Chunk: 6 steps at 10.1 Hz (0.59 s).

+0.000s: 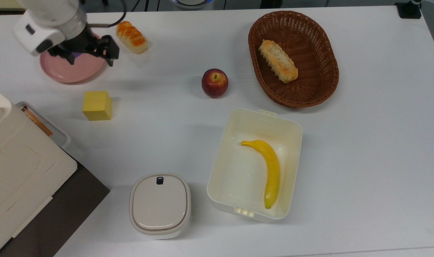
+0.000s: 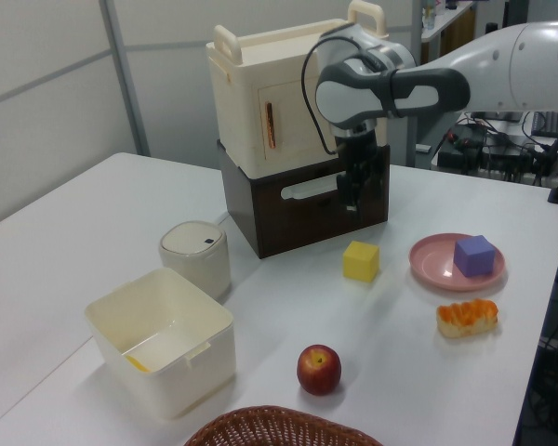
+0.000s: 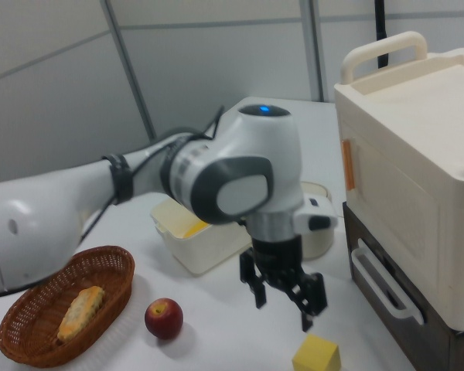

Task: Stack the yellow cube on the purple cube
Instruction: 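Move the open gripper from the purple cube toward the yellow cube, then lower the gripper onto the yellow cube and close on it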

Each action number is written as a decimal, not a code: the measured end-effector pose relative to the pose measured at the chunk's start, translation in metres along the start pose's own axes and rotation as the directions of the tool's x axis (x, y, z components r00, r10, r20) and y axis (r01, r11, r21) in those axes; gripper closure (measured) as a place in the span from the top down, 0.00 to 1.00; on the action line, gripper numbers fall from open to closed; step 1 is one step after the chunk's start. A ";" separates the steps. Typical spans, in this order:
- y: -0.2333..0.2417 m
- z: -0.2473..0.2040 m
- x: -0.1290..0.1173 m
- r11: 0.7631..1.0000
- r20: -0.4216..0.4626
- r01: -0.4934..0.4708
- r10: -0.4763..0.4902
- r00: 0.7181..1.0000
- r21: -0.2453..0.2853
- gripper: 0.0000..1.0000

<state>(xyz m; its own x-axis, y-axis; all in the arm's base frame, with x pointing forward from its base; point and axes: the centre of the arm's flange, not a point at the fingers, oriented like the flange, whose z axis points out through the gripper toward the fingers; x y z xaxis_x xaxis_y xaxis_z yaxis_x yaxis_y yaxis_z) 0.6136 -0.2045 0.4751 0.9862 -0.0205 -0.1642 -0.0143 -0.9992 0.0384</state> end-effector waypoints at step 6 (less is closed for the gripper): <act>0.026 0.090 0.039 1.000 0.014 0.028 -0.028 1.000 0.004 1.00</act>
<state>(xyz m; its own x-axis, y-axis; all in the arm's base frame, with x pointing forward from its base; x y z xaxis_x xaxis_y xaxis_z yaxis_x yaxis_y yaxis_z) 0.6366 -0.2340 0.3808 0.9838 0.0067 -0.1793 0.0122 -0.9995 0.0298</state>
